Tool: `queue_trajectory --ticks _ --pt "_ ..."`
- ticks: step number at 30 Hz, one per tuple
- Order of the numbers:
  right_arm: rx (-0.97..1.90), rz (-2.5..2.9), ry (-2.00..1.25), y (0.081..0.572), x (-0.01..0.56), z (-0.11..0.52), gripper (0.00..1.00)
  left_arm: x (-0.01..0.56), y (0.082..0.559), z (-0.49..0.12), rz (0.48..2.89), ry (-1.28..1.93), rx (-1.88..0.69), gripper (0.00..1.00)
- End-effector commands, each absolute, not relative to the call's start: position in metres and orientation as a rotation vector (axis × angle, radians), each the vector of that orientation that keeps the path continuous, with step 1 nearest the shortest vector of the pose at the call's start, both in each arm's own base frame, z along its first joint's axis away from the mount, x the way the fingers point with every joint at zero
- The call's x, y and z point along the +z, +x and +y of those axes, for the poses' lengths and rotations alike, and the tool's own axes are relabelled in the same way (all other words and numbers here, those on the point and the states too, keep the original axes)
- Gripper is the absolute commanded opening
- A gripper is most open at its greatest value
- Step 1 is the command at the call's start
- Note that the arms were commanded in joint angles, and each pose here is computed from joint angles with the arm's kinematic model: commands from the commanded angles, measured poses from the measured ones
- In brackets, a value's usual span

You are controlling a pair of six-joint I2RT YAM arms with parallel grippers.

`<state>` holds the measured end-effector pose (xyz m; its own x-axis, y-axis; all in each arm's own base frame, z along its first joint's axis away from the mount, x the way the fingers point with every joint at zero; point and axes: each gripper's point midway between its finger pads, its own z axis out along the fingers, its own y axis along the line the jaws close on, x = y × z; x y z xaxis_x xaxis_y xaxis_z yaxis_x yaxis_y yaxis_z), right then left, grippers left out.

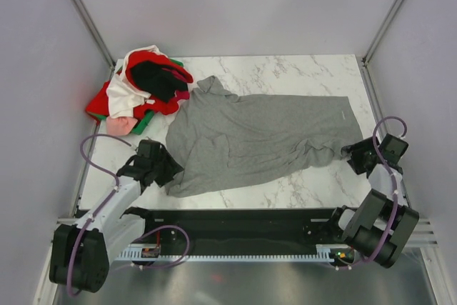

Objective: Fold and stack the t-shirts
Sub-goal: Fold the tshirt

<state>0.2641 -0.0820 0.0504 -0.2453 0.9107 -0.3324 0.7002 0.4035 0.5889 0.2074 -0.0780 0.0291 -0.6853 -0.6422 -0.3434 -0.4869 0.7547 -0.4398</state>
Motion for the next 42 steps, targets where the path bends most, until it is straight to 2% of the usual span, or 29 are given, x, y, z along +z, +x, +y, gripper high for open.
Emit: queue_trajectory --ticks 1,9,17,19,20,23,31,37,39,40,41,42 --pt "0.457 1.992 1.278 0.268 0.065 -0.076 0.62 0.029 0.217 -0.076 2.424 -0.873 -0.433 0.59" --pt "0.445 1.989 1.264 0.287 0.066 -0.084 0.58 0.03 0.218 -0.077 2.419 -0.862 -0.44 0.59" --pt "0.535 1.942 1.255 0.306 0.074 -0.071 0.4 0.024 0.216 -0.076 2.428 -0.866 -0.432 0.58" --pt "0.555 1.925 1.251 0.312 0.08 -0.068 0.34 0.023 0.215 -0.076 2.431 -0.862 -0.43 0.58" --pt "0.561 1.919 1.248 0.314 0.083 -0.068 0.21 0.023 0.215 -0.076 2.431 -0.86 -0.429 0.58" --pt "0.574 1.893 1.243 0.326 0.095 -0.073 0.0 0.026 0.217 -0.076 2.424 -0.849 -0.433 0.57" --pt "0.557 1.845 1.219 0.341 0.135 -0.083 0.0 0.037 0.221 -0.076 2.402 -0.829 -0.438 0.56" --pt "0.543 1.842 1.218 0.384 0.146 -0.106 0.0 0.054 0.228 -0.071 2.365 -0.817 -0.408 0.56" --pt "0.555 1.908 1.184 0.409 0.135 -0.105 0.14 0.06 0.23 -0.07 2.354 -0.81 -0.405 0.56" --pt "0.527 1.964 1.156 0.414 0.127 -0.107 0.29 0.061 0.23 -0.07 2.355 -0.808 -0.404 0.56" --pt "0.493 2.038 1.196 0.414 0.112 -0.108 0.75 0.063 0.231 -0.071 2.355 -0.802 -0.41 0.56" --pt "0.435 2.063 1.216 0.41 0.105 -0.114 0.86 0.064 0.231 -0.071 2.359 -0.801 -0.409 0.56"
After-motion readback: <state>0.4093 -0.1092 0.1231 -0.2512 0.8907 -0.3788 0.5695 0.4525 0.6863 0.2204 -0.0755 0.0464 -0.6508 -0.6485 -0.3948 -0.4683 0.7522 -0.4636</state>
